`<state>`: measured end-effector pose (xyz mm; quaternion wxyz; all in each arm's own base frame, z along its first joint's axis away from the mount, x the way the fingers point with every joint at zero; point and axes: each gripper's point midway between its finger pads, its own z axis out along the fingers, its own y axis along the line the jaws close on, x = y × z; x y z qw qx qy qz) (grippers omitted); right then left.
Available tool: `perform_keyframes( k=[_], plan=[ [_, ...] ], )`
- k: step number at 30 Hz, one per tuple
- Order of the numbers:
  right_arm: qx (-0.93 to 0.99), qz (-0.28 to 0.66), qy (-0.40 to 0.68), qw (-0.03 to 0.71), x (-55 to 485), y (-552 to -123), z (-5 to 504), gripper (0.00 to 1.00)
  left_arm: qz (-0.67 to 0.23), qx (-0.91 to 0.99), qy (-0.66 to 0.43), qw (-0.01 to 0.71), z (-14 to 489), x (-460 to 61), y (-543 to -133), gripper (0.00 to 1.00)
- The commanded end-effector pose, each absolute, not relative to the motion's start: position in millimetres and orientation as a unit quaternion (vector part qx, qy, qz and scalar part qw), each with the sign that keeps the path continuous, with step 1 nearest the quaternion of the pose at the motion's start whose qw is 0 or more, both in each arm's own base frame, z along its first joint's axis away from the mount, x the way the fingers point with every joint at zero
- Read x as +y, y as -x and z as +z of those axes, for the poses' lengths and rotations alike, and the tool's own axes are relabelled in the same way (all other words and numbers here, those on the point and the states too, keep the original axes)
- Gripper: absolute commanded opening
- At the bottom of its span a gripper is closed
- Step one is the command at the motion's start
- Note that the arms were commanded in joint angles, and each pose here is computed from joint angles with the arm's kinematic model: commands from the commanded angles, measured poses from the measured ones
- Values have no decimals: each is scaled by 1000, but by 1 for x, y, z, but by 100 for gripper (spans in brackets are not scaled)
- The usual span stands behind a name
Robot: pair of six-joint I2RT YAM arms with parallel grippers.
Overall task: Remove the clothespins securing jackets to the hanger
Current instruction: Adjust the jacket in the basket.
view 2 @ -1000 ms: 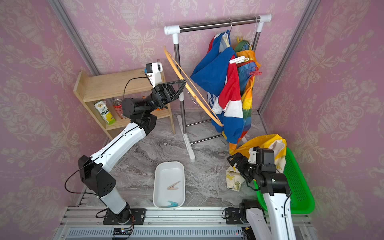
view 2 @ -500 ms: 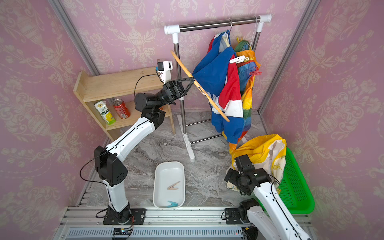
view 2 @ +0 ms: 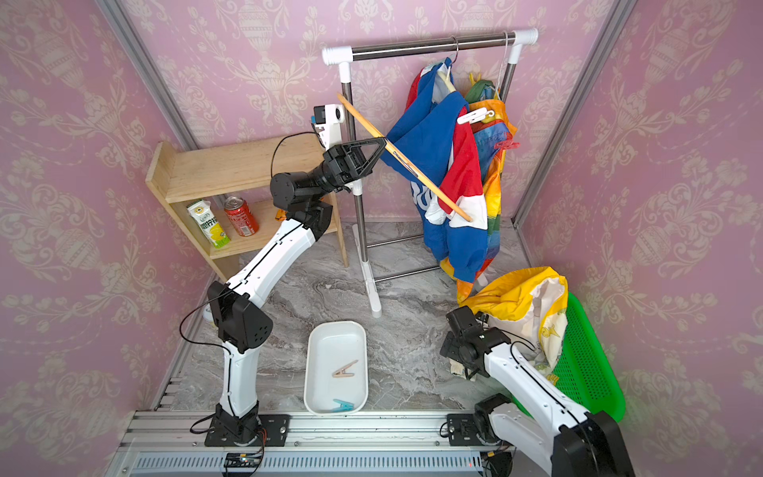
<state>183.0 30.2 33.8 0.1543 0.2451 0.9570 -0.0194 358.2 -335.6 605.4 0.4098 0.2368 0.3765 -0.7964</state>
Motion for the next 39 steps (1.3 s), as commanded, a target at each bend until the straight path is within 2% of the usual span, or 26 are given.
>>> perform_keyframes(
  k=[1, 4, 7, 9, 10, 14, 16, 19, 21, 25, 28, 33, 39],
  plan=[
    [952, -32, -251, 172, 31, -194, 26, 87, -797, 366, -256, 406, 617, -330, -343, 0],
    [956, -44, -240, 163, 35, -196, 18, 68, -798, 368, -253, 405, 616, -329, -342, 0],
    [958, -51, -233, 162, 37, -200, 17, 40, -796, 368, -254, 408, 617, -330, -336, 0],
    [956, -56, -235, 164, 36, -202, 19, 6, -794, 369, -257, 409, 618, -331, -331, 0],
    [956, -61, -237, 164, 34, -202, 20, 0, -792, 370, -260, 410, 619, -332, -328, 0],
    [946, -70, -246, 201, 27, -208, 54, 0, -785, 373, -271, 415, 621, -335, -314, 0],
    [927, -57, -259, 266, 20, -217, 102, 0, -781, 376, -275, 416, 621, -338, -310, 0],
    [874, -43, -277, 397, -2, -223, 205, 0, -780, 378, -273, 418, 620, -339, -307, 0],
    [842, -65, -278, 458, -23, -216, 269, 0, -781, 377, -272, 417, 621, -341, -307, 0],
    [812, -169, -269, 490, -59, -209, 335, 0, -787, 367, -278, 411, 625, -345, -303, 0],
    [811, -229, -280, 459, -85, -218, 333, 0, -791, 358, -287, 405, 629, -348, -296, 0],
    [799, -233, -368, 415, -136, -211, 306, 0, -789, 350, -299, 407, 636, -346, -285, 0],
    [828, -138, -446, 310, -161, -212, 197, 0, -759, 367, -313, 437, 638, -342, -273, 0]
  ],
)
